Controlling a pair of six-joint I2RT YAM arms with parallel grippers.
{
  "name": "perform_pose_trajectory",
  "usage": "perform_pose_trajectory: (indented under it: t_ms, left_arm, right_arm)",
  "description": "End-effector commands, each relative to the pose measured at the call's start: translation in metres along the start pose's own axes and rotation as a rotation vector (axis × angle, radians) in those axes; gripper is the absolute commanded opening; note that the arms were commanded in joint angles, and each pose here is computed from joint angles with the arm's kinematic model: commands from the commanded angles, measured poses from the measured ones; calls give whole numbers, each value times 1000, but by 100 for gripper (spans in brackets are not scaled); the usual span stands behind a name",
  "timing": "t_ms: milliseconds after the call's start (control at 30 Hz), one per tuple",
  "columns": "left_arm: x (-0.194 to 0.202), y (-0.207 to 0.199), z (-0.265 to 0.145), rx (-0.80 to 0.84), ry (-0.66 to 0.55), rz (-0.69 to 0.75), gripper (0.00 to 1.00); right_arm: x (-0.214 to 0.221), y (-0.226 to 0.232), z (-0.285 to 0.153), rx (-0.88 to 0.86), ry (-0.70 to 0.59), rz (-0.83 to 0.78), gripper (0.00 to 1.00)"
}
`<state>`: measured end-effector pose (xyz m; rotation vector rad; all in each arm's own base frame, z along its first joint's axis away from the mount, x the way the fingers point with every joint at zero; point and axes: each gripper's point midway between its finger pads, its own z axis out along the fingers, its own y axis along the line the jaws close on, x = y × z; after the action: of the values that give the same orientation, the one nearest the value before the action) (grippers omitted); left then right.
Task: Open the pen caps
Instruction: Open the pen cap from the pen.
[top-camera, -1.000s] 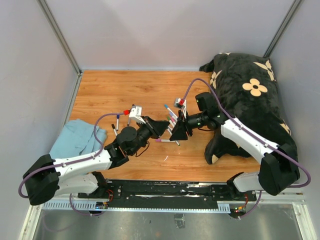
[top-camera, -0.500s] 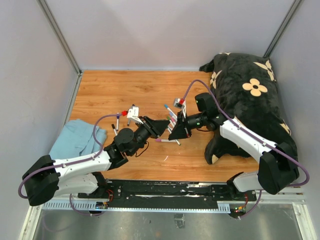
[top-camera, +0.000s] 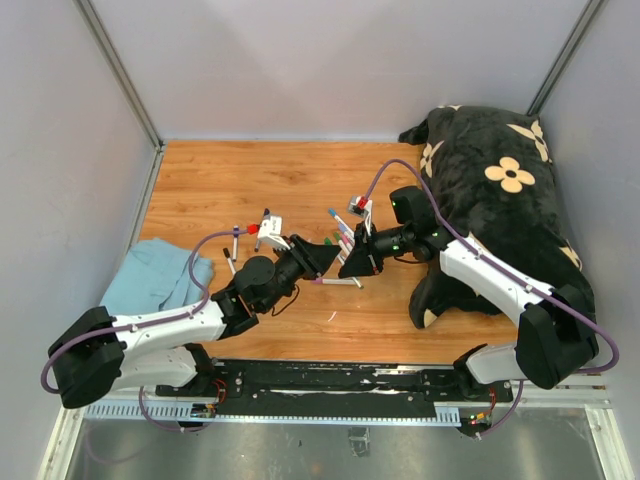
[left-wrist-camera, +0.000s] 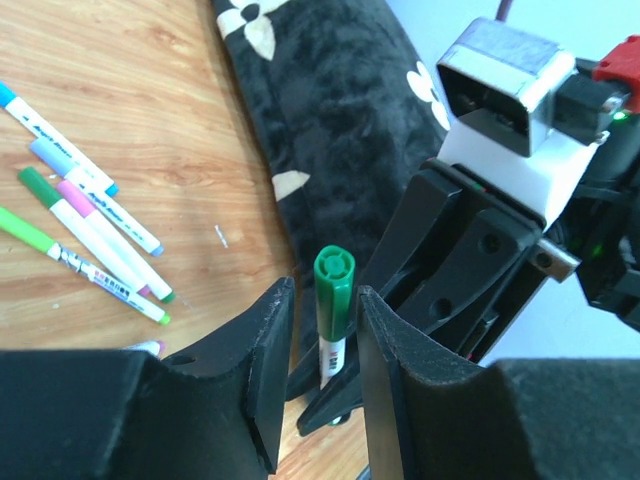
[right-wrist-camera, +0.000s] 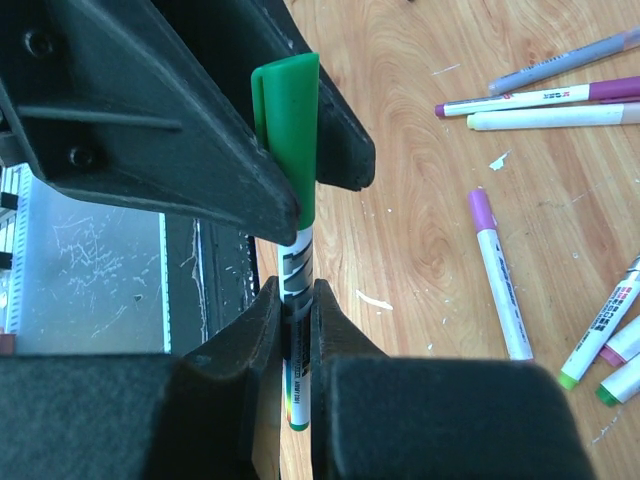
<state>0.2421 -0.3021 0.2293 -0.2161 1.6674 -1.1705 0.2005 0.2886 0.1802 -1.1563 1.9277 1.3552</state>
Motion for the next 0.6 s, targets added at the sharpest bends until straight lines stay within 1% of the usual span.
perform_pose_trajectory:
  t_ms: [0, 33, 133, 300, 433, 567]
  left_arm:
    - [-3, -3, 5, -13, -11, -12, 32]
    - [-4, -1, 5, -24, -15, -11, 29]
    - [-7, 2, 5, -45, -24, -7, 28]
    - [-12, -3, 8, -44, -37, 3, 29]
    - [-12, -5, 9, -40, -36, -17, 30]
    - [-10, -5, 9, -39, -28, -21, 29]
  right_arm:
    - [-6, 4, -1, 23, 2, -55, 1]
    - [-6, 3, -1, 25, 3, -60, 1]
    - [-4, 2, -1, 24, 7, -62, 1]
    - [-2, 0, 0, 26, 13, -64, 1]
    - [-1, 0, 1, 28, 16, -66, 1]
    - [-1, -1, 0, 29, 15, -69, 1]
